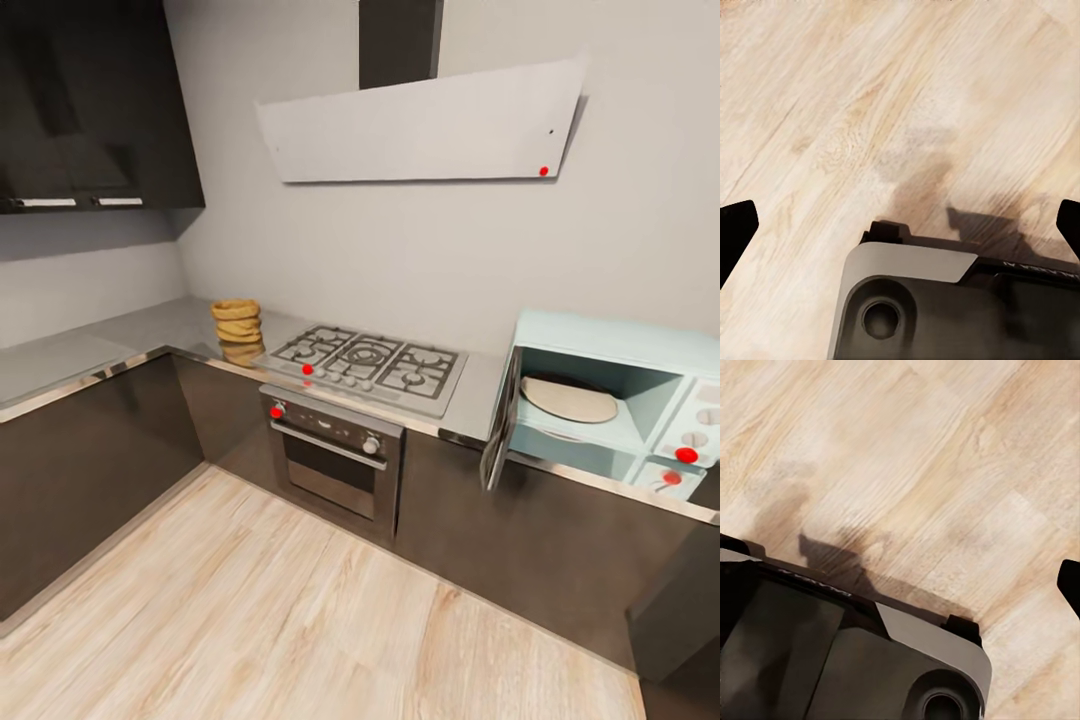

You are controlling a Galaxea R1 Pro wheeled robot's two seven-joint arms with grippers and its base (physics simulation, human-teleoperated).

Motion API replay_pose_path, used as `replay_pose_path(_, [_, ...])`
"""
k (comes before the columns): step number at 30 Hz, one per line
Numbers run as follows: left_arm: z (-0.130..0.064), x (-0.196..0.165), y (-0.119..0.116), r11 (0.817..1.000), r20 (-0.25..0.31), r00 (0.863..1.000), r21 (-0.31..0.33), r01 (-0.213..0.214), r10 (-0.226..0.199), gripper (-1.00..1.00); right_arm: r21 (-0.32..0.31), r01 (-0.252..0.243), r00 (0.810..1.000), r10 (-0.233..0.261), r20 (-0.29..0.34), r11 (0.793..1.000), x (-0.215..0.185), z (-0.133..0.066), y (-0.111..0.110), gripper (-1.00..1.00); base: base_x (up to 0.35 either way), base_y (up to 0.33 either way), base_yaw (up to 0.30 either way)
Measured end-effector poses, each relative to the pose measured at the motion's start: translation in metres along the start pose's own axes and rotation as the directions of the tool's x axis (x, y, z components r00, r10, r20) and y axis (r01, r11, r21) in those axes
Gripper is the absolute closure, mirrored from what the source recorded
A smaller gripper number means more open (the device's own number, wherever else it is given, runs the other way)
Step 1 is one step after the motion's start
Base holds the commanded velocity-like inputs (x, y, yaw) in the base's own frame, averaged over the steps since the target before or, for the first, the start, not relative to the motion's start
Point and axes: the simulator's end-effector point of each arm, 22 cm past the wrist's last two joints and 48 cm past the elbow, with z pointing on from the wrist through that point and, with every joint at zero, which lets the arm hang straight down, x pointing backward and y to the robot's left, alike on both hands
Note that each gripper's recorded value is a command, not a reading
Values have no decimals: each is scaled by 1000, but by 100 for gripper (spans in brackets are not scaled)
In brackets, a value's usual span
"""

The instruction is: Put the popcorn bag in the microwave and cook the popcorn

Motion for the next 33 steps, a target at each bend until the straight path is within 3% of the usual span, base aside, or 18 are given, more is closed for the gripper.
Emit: replay_pose_path(33, [-34, -3, 0, 1000, -2, 1000, 0, -1, 1, -100, 0, 0, 1000, 0, -1, 1000, -7, -32, 8, -100, 58, 65, 0])
